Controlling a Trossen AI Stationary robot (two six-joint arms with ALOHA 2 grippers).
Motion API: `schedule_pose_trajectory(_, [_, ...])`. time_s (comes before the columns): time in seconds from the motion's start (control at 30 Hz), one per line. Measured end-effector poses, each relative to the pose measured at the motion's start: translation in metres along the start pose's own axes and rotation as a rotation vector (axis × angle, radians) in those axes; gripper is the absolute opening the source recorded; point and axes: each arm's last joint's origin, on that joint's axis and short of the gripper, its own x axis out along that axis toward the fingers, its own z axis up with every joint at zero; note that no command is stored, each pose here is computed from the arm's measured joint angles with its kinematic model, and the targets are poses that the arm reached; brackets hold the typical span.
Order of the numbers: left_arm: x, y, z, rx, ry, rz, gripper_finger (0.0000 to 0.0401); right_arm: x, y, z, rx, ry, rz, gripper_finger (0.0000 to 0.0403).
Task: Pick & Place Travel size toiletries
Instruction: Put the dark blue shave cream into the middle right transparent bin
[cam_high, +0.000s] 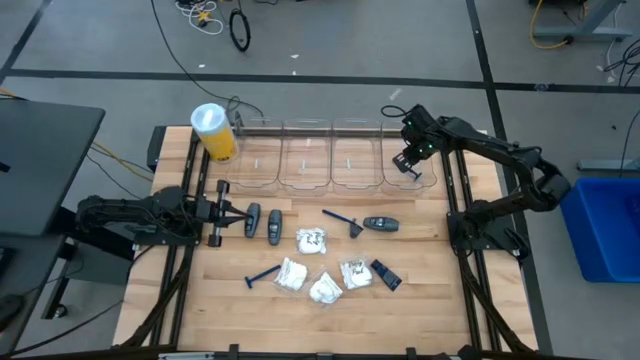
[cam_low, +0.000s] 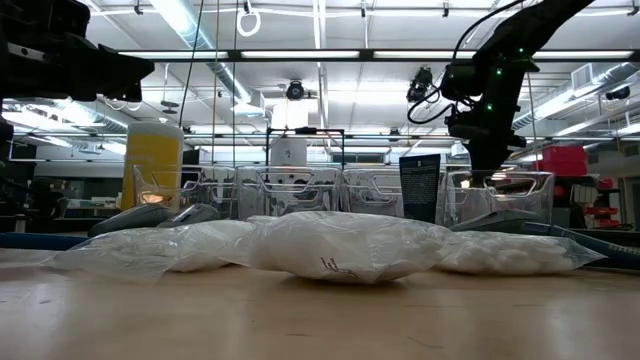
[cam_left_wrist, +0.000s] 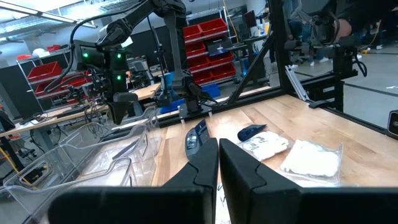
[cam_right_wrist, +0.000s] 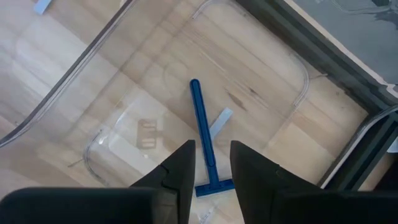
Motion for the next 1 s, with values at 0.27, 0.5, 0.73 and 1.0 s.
schedule_pose_trajectory(0.27, [0.0,0.0,0.0,0.0,0.0,0.0,0.0024,-0.011,0.001,-0.002,0.008,-0.05,0.006,0.0105])
schedule_pose_trajectory(0.5, [0.0,0.0,0.0,0.0,0.0,0.0,0.0024,-0.031,0.003,-0.007,-0.039,-0.125,0.016,0.0083])
schedule_pose_trajectory(0.73, [0.0,0.0,0.0,0.0,0.0,0.0,0.0024,-0.039,0.006,-0.01,-0.08,-0.158,0.025,0.0059])
schedule_pose_trajectory(1.0, [0.0,0.0,0.0,0.0,0.0,0.0,0.0024,-0.049,0.021,-0.015,-0.142,-0.198,0.056,0.0039])
